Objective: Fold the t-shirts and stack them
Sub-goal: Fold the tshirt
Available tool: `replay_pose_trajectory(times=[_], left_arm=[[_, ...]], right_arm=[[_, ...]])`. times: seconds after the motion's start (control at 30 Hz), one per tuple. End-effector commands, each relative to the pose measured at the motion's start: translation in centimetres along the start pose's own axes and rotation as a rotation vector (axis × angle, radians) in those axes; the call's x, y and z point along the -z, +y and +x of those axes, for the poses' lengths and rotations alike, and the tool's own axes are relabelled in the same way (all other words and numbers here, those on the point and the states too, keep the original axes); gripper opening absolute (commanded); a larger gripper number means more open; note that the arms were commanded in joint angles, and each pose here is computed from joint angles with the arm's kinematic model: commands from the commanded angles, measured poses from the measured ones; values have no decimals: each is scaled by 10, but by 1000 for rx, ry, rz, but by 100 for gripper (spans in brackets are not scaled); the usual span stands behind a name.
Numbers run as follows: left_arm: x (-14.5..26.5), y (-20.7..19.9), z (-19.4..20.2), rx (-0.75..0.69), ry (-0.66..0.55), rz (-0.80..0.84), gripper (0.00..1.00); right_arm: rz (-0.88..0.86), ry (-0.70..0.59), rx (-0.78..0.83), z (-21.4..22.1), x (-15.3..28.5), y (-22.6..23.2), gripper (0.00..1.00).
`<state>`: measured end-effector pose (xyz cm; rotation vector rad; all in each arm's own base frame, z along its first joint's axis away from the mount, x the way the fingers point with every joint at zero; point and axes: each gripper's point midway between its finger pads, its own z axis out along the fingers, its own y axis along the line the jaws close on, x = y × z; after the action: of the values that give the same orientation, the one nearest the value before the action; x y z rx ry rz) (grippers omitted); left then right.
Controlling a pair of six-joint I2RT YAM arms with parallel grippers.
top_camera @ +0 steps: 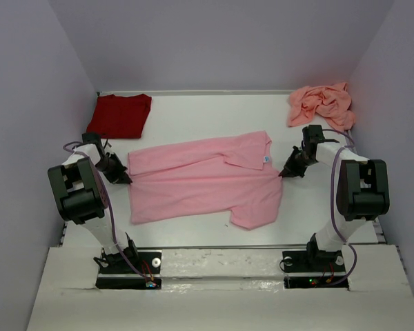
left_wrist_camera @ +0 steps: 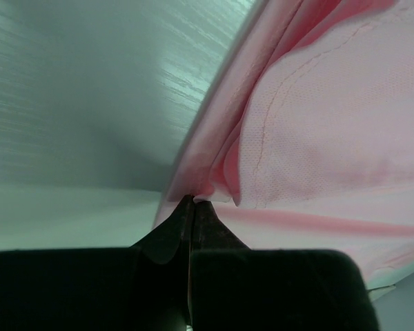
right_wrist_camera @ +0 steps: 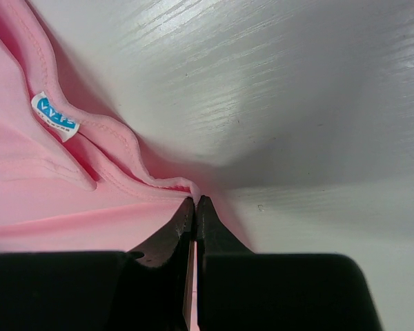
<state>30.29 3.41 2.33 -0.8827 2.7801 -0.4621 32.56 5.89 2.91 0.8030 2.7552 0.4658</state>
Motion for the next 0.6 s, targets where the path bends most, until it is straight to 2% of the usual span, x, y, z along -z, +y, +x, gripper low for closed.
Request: replay_pose_trajectory(times=[0.0, 0.03, 0.2, 0.27, 0.37, 0.43, 0.57], left_arm=[[10, 11, -14, -14, -34, -53, 4], [11, 12, -14, -14, -36, -58, 1], [11, 14, -14, -17, -33, -58, 2], [10, 11, -12, -17, -24, -39, 13], [9, 3, -9, -22, -20, 14, 40], [8, -4, -9, -34, -26, 59, 51], [5, -27, 2, -34, 19, 211, 57]], right_arm=[[18, -39, 27, -10, 1, 0, 0], [18, -39, 25, -10, 1, 1, 0], [14, -37, 25, -10, 1, 1, 0], [10, -34, 24, -9, 2, 2, 0], [4, -27, 25, -8, 1, 3, 0], [-2, -19, 24, -7, 0, 4, 0], [-12, -9, 19, -6, -1, 5, 0]])
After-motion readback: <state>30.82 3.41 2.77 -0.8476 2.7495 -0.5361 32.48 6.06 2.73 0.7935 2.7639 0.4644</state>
